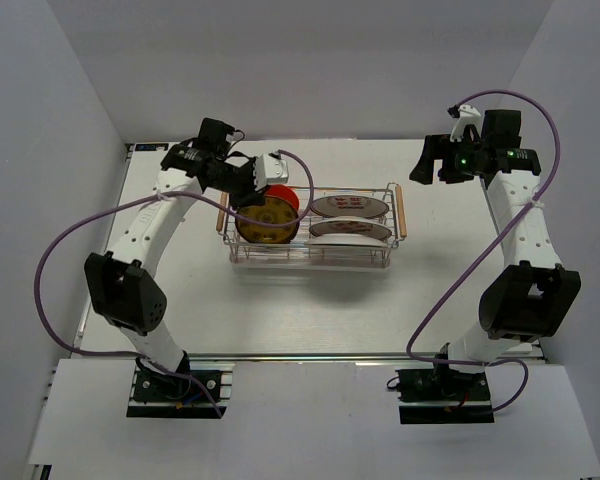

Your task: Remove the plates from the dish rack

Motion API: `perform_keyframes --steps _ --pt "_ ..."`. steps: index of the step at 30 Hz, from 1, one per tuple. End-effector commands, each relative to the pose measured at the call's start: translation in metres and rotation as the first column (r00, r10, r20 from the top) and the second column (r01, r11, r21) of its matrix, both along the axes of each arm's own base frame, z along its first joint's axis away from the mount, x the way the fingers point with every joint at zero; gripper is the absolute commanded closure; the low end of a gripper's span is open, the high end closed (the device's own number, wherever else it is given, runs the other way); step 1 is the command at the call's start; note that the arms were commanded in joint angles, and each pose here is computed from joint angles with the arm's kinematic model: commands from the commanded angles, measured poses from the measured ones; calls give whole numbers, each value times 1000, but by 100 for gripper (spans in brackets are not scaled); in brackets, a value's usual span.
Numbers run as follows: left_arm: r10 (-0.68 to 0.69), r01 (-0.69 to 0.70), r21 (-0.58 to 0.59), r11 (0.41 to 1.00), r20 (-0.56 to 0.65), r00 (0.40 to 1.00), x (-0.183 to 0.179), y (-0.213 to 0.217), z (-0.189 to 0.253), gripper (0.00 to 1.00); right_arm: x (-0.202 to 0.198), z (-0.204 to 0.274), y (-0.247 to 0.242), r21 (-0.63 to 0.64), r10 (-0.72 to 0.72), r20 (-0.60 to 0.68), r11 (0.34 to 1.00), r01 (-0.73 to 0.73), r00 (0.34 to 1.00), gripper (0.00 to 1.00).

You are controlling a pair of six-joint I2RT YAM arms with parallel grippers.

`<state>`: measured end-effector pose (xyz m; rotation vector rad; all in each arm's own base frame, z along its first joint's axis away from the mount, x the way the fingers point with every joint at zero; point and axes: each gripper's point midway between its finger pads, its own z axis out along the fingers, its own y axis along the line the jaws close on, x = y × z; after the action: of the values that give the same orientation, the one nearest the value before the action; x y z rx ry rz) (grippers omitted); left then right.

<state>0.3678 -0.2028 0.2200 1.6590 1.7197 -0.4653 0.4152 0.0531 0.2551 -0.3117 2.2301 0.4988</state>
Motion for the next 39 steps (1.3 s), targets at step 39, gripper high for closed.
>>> perform_keyframes --steps 39 --pt "588 -715 -232 -659 -752 -298 44 271 -16 100 -11 31 -27 -10 -251 45 968 252 967 11"
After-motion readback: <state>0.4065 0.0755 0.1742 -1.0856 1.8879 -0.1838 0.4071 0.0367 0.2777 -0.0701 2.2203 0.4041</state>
